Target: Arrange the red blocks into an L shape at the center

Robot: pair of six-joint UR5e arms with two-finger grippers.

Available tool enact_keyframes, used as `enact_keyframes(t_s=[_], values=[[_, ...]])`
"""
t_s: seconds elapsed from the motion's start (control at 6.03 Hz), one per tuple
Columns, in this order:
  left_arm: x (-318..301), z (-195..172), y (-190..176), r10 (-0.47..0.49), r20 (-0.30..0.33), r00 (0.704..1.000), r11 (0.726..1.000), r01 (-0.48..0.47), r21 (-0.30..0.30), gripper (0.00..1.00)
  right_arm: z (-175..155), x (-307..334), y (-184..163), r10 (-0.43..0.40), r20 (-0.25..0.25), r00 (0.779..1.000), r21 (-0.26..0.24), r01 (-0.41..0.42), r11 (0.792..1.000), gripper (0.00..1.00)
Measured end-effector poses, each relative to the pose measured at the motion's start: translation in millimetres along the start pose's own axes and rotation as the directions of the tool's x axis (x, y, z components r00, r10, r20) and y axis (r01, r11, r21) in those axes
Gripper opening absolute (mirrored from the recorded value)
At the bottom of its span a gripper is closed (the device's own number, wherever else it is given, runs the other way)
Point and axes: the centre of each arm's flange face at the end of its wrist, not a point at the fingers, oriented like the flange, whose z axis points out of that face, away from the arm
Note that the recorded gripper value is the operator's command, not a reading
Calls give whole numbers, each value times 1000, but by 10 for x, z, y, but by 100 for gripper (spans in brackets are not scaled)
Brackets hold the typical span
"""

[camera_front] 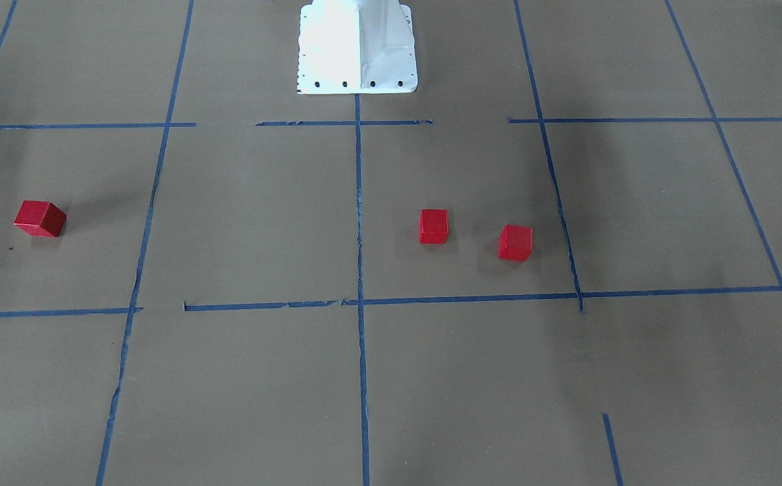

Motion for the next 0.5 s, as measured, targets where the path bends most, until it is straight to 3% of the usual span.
enact_keyframes(t_s=[0.5], values=[[-13, -94, 14, 6, 2, 1000, 1000, -6, 26, 100, 14, 19, 55, 5, -1, 1000, -3, -5, 1000, 100]])
